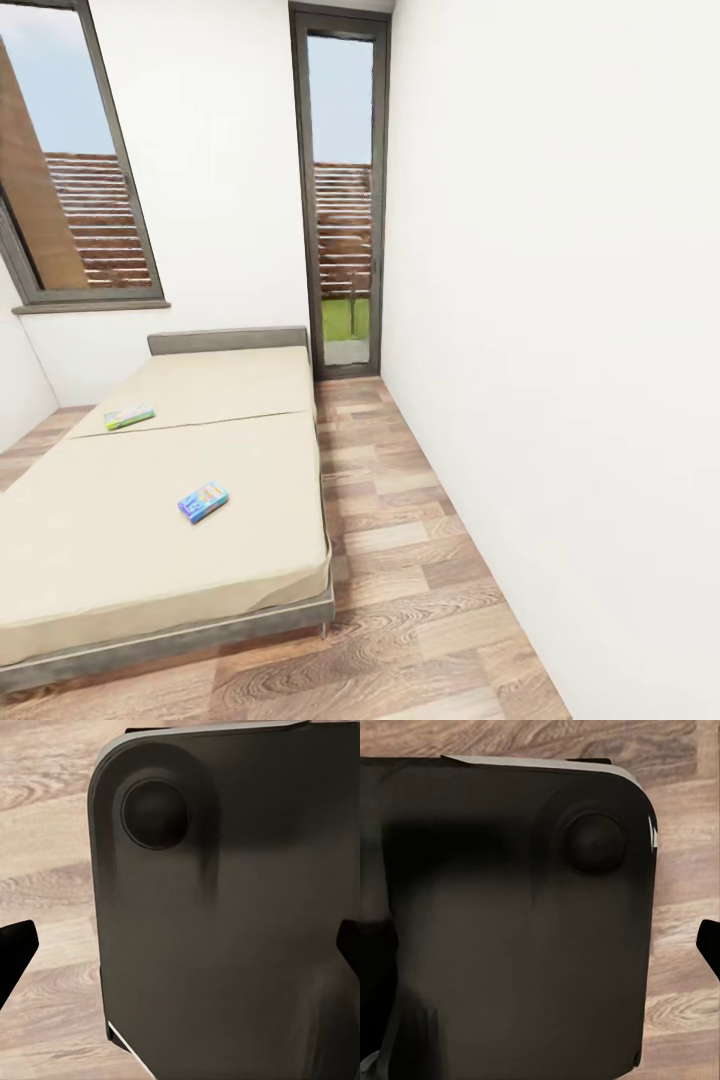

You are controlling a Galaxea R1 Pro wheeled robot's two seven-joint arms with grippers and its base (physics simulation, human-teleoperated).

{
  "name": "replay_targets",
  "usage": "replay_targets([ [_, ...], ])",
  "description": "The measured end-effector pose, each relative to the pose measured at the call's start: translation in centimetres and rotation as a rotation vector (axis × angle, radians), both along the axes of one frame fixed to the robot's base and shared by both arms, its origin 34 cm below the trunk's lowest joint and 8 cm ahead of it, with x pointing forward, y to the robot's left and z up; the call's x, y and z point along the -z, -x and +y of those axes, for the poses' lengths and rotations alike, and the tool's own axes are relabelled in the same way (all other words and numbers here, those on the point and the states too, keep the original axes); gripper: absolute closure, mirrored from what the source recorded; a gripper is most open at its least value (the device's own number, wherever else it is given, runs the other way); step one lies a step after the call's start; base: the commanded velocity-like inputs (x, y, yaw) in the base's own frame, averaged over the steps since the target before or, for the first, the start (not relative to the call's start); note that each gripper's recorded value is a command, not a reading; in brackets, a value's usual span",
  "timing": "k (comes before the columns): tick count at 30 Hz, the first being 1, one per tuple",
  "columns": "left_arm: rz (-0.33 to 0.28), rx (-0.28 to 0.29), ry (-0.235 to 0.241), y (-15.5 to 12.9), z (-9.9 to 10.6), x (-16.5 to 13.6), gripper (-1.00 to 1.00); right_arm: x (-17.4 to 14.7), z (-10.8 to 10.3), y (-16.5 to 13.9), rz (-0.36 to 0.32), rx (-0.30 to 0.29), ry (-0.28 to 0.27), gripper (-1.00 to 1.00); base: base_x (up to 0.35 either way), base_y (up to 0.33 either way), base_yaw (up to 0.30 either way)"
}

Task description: Put all the toys in the child's room - the three board games (two on the bed and one on the table), the two jigsaw puzzles on the table, and the tennis ball on the table - inside the toy box on the table in the child's room.

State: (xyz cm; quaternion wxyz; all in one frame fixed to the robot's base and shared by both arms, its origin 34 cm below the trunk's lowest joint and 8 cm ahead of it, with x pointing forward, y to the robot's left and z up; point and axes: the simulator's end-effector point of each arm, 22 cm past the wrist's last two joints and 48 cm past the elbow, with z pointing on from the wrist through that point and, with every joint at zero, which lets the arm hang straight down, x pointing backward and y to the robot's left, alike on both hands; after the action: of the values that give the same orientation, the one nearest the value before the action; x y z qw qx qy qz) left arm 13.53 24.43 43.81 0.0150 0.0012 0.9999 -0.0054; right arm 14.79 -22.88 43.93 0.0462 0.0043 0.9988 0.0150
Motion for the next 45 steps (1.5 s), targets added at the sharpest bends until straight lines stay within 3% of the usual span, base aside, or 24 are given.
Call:
replay_targets([
  [9, 0.0, 0.001, 0.0, 0.02, 0.0, 0.0, -1.0, -0.01, 0.65, 0.14, 0.006, 0.001, -0.004, -1.0, 0.0, 0.0, 0.144],
  [45, 0.0, 0.002, 0.0, 0.02, 0.01, 0.0, -1.0, -0.03, 0.63, -0.09, -0.005, -0.005, 0.004, -1.0, 0.0, 0.0, 0.273],
])
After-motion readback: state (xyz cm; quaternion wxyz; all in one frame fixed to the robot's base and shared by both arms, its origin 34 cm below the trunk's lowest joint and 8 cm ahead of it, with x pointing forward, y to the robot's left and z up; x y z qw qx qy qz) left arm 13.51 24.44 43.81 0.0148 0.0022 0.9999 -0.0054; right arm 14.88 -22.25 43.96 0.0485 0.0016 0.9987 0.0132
